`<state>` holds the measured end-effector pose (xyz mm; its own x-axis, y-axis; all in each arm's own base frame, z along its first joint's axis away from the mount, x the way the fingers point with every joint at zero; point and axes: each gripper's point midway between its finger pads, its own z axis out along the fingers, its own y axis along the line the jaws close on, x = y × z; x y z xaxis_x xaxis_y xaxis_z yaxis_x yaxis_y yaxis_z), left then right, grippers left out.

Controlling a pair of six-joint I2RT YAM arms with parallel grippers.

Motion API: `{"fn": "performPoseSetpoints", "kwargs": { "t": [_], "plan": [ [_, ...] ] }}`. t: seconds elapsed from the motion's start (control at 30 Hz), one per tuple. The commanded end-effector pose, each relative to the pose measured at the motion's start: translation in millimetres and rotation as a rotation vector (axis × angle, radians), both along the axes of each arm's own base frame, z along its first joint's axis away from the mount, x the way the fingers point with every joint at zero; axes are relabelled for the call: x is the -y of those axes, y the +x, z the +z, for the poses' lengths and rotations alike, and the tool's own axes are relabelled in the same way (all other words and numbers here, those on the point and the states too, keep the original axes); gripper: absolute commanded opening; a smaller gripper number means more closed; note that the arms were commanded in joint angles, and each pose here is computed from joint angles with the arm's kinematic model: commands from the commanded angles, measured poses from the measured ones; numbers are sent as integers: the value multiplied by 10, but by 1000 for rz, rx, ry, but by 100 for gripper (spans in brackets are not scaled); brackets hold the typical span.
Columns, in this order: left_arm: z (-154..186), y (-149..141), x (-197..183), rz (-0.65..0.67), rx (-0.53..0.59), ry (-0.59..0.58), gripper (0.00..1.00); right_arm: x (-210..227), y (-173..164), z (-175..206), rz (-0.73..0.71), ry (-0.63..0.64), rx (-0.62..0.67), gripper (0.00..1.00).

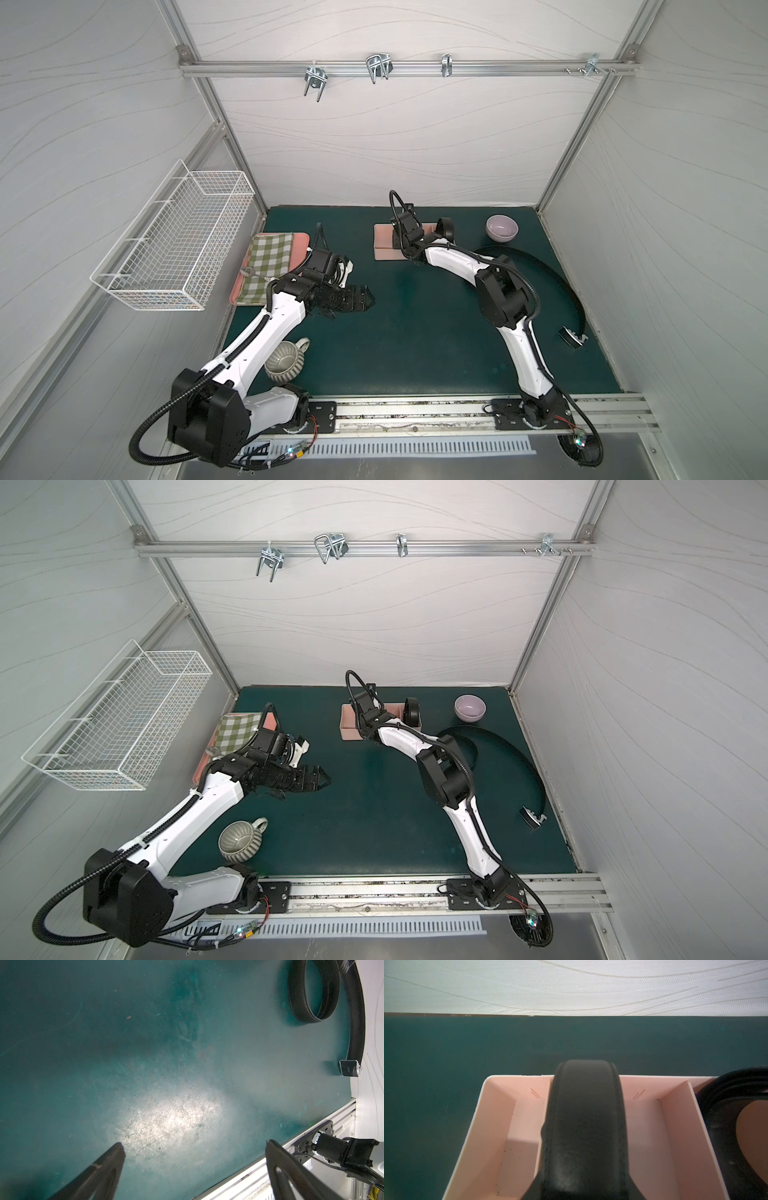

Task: Place the belts into the storage roll
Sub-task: Place the belt in the container.

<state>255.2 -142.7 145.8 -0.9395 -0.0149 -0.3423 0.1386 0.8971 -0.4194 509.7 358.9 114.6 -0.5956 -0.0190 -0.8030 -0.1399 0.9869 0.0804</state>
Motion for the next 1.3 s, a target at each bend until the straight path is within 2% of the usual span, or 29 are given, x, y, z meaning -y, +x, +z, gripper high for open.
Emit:
{"fn": "performPoseSetpoints", "kwargs": {
  "t": [0.0, 0.13, 0.23, 0.3, 0.37, 0.4, 0.47, 0.7, 0.8, 0.93, 0.97, 1.0, 1.07, 1.17, 1.27],
  "plan": [
    [71, 51, 15, -5, 39, -19, 99, -6, -232, -168, 3, -28, -66, 19],
    [76, 51, 17, -5, 40, -20, 99, -8, -265, -185, 9, -21, -65, 22],
    [79, 50, 18, -6, 41, -21, 99, -33, -282, -162, 26, -12, -75, 34],
    [80, 44, 21, -9, 41, -22, 99, -83, -303, -89, 57, 5, -71, 47],
    [81, 39, 22, -11, 40, -23, 99, -122, -304, -2, 88, 4, -57, 63],
    [87, 42, 19, -10, 43, -22, 99, -139, -301, 53, 103, 3, -46, 77],
    [90, 43, 16, -9, 45, -19, 99, -152, -291, 148, 122, 4, -34, 98],
    [92, 58, -17, 1, 50, -8, 99, -117, -334, 514, 162, 20, 16, 99],
    [111, 75, -46, 16, 61, -4, 99, -10, -444, 742, 188, -33, 33, 99],
    [200, 136, -113, 60, 125, -5, 99, 437, -723, 1075, 179, -222, 103, 99],
    [196, 143, -123, 77, 131, -9, 99, 667, -787, 1129, 126, -287, 119, 99],
    [198, 152, -131, 87, 139, -10, 99, 887, -860, 1131, 79, -350, 108, 99],
    [194, 156, -160, 116, 139, -7, 99, 1361, -1051, 969, 85, -418, -23, 99],
    [167, 167, -215, 161, 138, 4, 99, 2039, -1374, 736, 92, -289, -213, 99],
    [147, 170, -163, 143, 138, -20, 99, 2537, -1624, 661, 37, -114, -285, 99]
  ]
}}
